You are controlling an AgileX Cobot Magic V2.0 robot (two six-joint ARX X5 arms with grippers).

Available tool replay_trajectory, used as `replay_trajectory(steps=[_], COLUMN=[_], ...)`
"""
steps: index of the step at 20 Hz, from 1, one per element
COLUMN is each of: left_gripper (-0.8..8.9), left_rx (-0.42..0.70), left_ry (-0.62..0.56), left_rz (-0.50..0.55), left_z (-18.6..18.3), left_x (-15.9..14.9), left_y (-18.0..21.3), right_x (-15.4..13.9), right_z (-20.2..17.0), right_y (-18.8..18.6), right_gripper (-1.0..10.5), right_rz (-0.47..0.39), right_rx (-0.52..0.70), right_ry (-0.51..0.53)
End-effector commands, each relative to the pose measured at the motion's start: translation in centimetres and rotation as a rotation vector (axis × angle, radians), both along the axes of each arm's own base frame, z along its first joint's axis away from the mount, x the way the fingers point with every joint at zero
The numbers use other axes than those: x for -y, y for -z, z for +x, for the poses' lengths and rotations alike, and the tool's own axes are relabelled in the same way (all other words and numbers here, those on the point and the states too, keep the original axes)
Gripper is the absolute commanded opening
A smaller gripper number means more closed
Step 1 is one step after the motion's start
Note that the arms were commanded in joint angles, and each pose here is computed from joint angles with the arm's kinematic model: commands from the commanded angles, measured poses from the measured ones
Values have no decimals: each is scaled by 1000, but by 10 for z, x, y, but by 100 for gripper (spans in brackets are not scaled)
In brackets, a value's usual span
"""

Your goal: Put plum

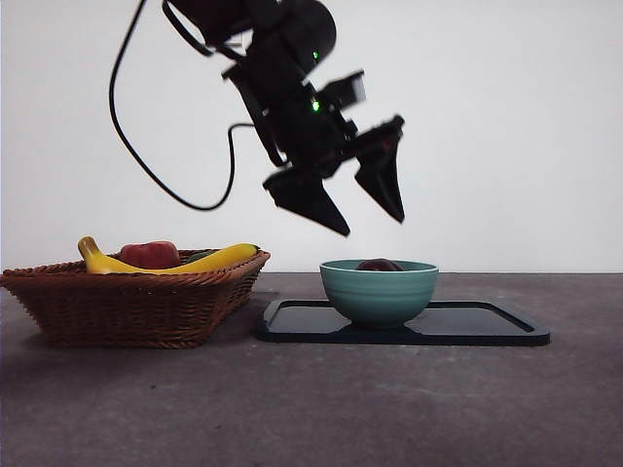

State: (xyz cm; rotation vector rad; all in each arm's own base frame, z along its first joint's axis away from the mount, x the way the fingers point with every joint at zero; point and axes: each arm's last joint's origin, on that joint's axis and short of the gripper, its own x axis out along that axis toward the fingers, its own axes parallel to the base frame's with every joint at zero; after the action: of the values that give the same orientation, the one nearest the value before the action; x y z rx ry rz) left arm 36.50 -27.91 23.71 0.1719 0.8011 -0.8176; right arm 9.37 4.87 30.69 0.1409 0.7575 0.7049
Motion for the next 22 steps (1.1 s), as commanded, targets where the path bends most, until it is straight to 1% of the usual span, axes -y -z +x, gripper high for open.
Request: replay_trajectory(steps=[1,4,7,11,16,17,19,22], left_gripper=[404,404,404,404,400,383,281,270], left_rx=[20,38,42,17,13,13,4,12], left_ry=[17,42,42,51,63,61,60,31], left_rz=[30,73,88,107,112,114,124,162], left_z=[2,1,1,0,-3,-3,-4,-4], left_x=[13,19,24,29,34,34,33,32], left_y=[11,21,29,43,46,46,47,48], right_x=[-1,-1,-1,-1,-1,-1,-1,-1], right_z=[1,1,1,1,1,1,1,1], right_y=[-2,-2,-2,-2,-2,-2,-2,-2], right_gripper=[221,221,221,221,221,221,221,221], right_rz=[8,9,10,11,11,11,11,11], right_rx=[5,4,4,1,2,2,2,2], right_ry=[-1,0,0,2,2,2,2,2])
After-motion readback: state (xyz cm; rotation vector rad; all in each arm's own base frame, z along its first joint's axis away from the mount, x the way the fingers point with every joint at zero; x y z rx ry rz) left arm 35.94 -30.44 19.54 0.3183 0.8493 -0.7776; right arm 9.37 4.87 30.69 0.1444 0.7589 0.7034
